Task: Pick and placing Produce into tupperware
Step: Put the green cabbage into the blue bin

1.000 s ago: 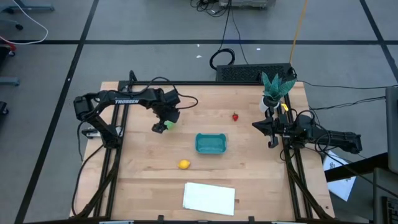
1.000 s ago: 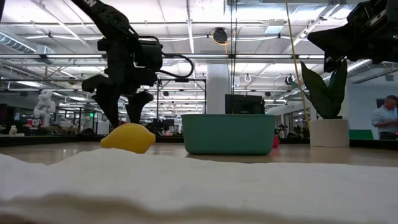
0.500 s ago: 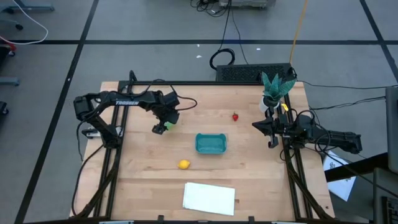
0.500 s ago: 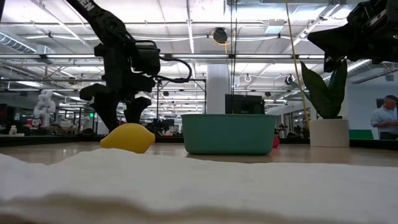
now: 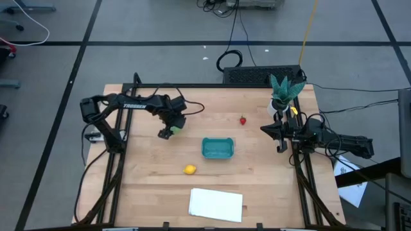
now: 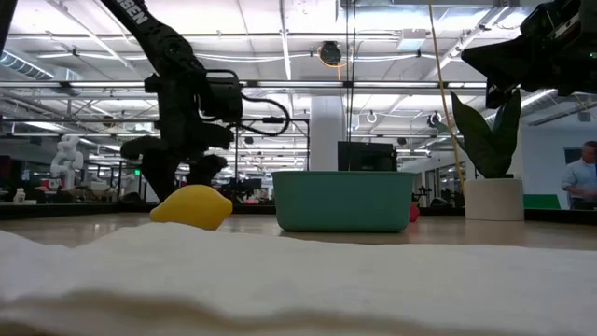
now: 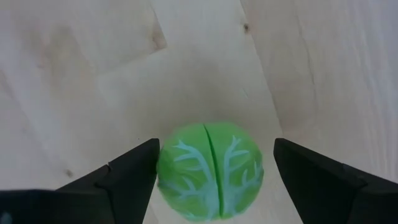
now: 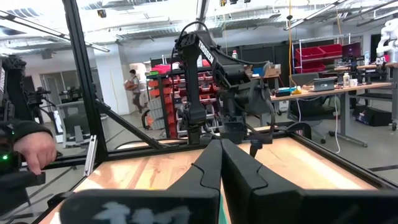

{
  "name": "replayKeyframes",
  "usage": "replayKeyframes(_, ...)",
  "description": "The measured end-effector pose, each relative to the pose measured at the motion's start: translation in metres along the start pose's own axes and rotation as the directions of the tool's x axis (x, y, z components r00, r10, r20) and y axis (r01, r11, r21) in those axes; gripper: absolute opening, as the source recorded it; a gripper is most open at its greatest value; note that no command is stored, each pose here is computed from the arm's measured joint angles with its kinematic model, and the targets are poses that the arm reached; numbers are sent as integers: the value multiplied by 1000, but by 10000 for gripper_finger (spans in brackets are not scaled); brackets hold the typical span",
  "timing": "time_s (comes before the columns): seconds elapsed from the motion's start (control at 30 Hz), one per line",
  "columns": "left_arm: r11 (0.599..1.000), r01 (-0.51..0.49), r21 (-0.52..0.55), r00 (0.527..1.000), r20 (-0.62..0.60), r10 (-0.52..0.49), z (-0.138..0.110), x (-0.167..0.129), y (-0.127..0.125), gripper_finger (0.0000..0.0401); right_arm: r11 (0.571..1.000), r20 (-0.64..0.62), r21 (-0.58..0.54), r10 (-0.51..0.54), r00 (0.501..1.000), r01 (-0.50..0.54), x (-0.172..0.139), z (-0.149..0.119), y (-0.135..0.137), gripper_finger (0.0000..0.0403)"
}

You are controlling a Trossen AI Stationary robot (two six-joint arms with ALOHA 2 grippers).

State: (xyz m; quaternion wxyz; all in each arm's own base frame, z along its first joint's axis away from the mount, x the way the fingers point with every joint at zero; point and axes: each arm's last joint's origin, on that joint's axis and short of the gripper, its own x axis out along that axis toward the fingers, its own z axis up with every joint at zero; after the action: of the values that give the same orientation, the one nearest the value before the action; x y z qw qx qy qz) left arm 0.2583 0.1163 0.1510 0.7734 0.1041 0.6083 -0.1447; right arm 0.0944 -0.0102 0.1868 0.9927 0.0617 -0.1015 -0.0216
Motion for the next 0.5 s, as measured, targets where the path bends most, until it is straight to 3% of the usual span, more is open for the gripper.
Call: replayKeyframes(0.5,1000,-7,-19,999,-42,6,-1,12,4,321,1000,0,-2,0,1000,0,0,0,0,0)
